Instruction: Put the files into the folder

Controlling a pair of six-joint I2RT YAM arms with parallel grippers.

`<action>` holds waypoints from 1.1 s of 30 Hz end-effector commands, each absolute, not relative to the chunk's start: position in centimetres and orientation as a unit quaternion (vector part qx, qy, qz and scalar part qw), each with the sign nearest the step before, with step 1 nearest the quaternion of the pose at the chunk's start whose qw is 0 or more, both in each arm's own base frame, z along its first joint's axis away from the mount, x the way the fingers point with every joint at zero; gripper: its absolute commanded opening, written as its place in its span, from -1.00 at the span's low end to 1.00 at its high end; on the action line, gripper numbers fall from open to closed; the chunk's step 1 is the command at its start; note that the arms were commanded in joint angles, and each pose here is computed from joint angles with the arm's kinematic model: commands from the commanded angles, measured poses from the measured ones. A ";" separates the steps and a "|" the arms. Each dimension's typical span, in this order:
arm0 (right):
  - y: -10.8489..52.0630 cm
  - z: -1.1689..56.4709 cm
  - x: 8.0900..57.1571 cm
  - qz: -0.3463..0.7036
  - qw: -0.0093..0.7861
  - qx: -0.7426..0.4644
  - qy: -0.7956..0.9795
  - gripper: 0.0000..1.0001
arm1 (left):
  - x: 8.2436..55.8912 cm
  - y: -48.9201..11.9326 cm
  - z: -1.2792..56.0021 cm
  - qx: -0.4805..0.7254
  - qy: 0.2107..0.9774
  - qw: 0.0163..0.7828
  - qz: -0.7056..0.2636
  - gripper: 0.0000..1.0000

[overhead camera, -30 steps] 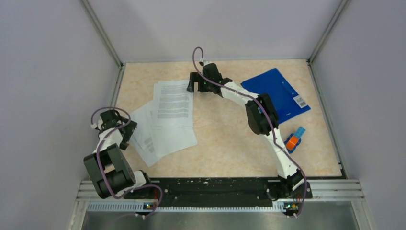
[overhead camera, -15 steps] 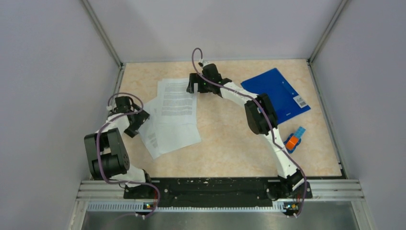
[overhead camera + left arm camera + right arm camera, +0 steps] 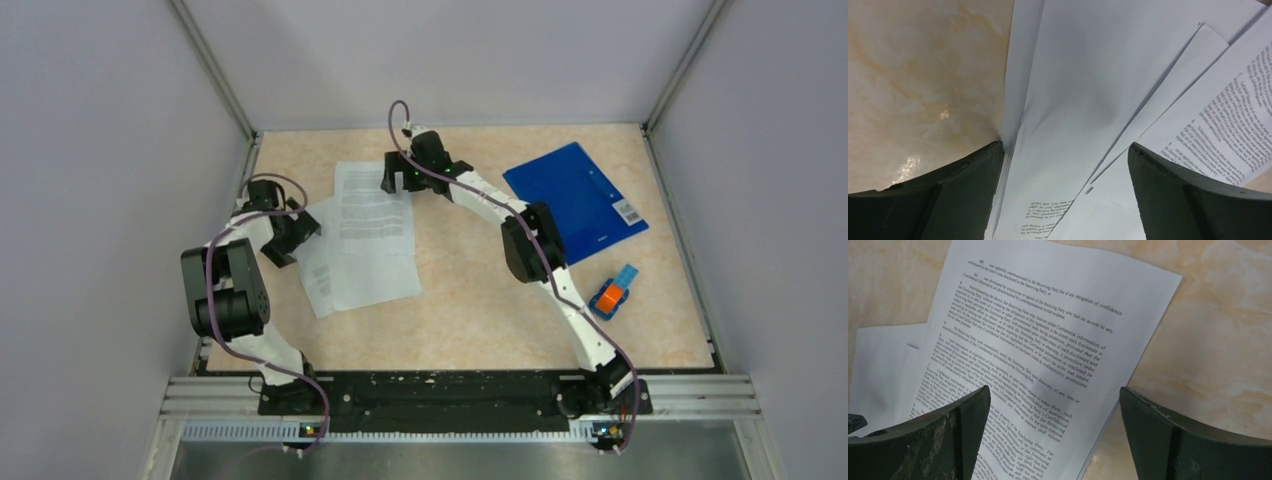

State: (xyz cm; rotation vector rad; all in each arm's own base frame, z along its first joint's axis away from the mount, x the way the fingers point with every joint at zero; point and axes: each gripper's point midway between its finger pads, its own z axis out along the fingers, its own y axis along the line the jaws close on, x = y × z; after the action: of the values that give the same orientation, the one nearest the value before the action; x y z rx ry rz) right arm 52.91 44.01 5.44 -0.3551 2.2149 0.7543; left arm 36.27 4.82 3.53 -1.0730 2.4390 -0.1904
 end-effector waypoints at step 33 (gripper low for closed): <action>41.2 14.0 45.8 0.240 0.379 -0.184 0.875 0.97 | 36.5 -1.6 6.5 -0.288 0.926 0.222 -0.097 0.96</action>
State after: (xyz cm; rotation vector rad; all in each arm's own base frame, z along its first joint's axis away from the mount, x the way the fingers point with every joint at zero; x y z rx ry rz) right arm 45.57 42.51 6.66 -0.5873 2.3171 0.6114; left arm 36.77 -2.63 4.01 -0.7955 2.6083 -0.3219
